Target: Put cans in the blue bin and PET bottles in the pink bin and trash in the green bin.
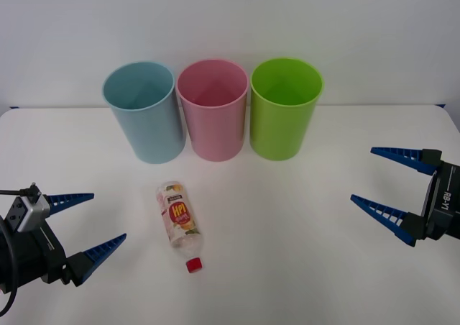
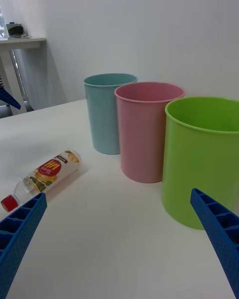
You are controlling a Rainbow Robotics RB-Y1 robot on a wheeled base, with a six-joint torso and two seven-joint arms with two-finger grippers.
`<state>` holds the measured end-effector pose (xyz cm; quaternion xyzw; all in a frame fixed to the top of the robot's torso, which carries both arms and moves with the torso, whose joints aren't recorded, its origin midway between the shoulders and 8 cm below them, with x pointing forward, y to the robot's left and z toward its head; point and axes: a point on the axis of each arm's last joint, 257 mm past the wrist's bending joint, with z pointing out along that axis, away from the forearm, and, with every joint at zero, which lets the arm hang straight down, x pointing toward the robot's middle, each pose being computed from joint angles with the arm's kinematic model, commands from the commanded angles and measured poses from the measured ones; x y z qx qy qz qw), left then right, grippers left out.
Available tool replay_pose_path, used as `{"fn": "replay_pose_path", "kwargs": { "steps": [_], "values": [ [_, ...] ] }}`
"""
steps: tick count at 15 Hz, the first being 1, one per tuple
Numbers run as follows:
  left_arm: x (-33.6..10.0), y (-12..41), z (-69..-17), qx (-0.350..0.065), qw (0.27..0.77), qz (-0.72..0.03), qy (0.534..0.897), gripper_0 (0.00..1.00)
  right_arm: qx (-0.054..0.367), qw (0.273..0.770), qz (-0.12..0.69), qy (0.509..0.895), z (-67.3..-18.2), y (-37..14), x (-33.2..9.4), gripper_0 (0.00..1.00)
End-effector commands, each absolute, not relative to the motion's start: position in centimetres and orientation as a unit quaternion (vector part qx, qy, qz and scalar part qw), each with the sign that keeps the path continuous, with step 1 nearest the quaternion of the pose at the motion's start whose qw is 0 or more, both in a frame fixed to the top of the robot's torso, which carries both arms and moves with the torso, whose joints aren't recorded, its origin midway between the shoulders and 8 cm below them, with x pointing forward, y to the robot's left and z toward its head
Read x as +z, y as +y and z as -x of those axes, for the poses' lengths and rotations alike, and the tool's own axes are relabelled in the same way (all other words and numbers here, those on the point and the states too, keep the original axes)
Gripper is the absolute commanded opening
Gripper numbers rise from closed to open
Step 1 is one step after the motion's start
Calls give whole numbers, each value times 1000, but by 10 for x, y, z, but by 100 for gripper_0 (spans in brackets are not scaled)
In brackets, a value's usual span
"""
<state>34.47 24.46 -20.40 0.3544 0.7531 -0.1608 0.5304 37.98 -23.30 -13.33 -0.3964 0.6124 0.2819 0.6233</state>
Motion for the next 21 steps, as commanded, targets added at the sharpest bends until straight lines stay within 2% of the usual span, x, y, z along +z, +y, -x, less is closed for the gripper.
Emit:
{"fn": "replay_pose_path", "kwargs": {
  "steps": [1,15,21],
  "values": [
    [-204,245,-345,-161,530,-354,753,100,282,623,396,612,-380,-233,-133,100],
    [-204,245,-345,-161,530,-354,753,100,282,623,396,612,-380,-233,-133,100],
    [-209,249,-326,-151,520,-346,767,100,282,623,396,612,-380,-233,-133,100]
  ]
}}
